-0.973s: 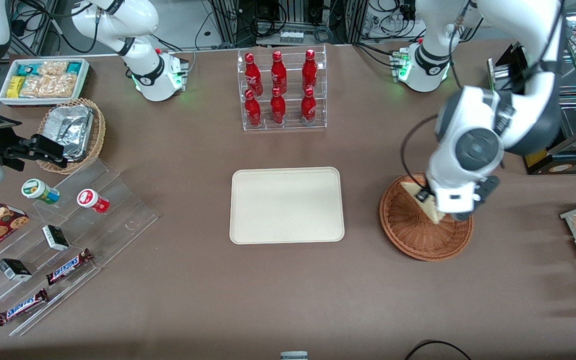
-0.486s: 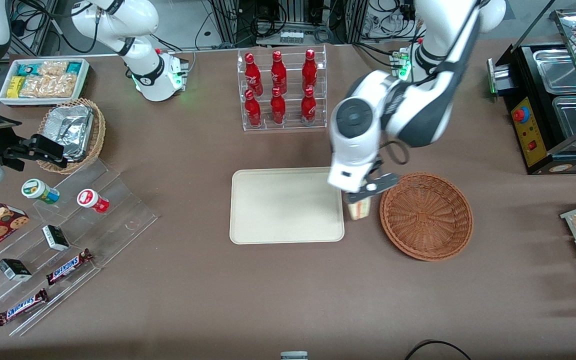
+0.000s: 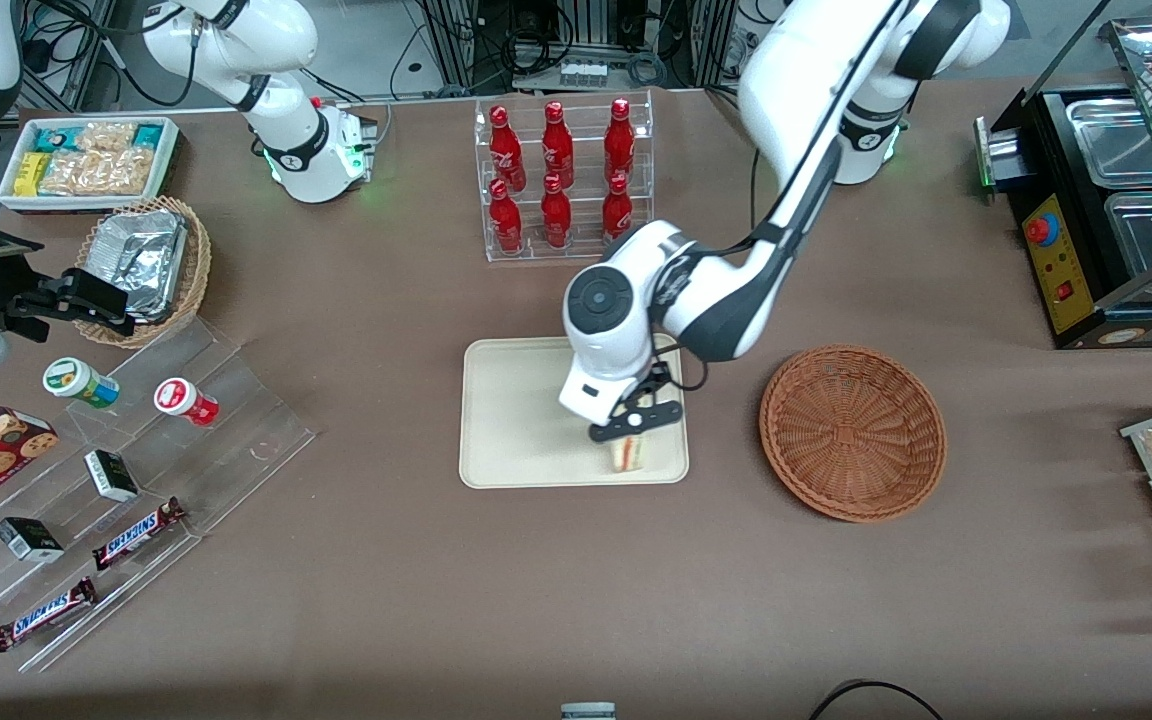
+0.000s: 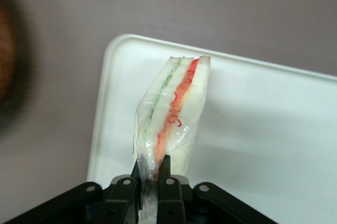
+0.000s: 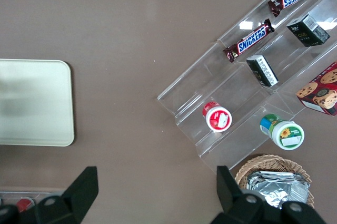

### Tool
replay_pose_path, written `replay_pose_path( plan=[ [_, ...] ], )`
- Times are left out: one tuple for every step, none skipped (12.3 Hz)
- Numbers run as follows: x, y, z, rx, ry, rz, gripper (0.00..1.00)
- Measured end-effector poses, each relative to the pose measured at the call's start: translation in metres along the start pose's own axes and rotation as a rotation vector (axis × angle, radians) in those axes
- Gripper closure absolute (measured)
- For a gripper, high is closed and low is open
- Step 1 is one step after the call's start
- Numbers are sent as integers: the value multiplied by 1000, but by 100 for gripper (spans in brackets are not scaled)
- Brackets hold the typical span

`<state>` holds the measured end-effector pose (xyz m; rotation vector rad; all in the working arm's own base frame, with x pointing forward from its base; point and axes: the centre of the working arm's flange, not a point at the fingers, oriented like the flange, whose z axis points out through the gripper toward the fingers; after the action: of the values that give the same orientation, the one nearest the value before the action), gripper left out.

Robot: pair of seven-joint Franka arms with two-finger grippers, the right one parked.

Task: Place sandwich from basket to tray
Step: 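Lower the sandwich onto the tray and open the left gripper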

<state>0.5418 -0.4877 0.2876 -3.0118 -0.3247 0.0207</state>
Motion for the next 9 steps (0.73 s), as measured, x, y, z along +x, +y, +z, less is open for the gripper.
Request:
replay_pose_path(
  plan=[
    [-10, 9, 10, 7, -3, 13, 87],
    [-18, 16, 17, 12, -6, 24, 87],
    [-25, 21, 23, 16, -7, 29, 87],
    [-27, 23, 27, 19, -8, 31, 87],
    [-29, 25, 30, 21, -8, 33, 88],
    [-29, 25, 30, 21, -7, 34, 86],
    [-28, 25, 28, 19, -4, 33, 78],
    [-27, 26, 25, 16, 1, 31, 67],
    [-24, 25, 20, 10, 9, 25, 55]
  ],
)
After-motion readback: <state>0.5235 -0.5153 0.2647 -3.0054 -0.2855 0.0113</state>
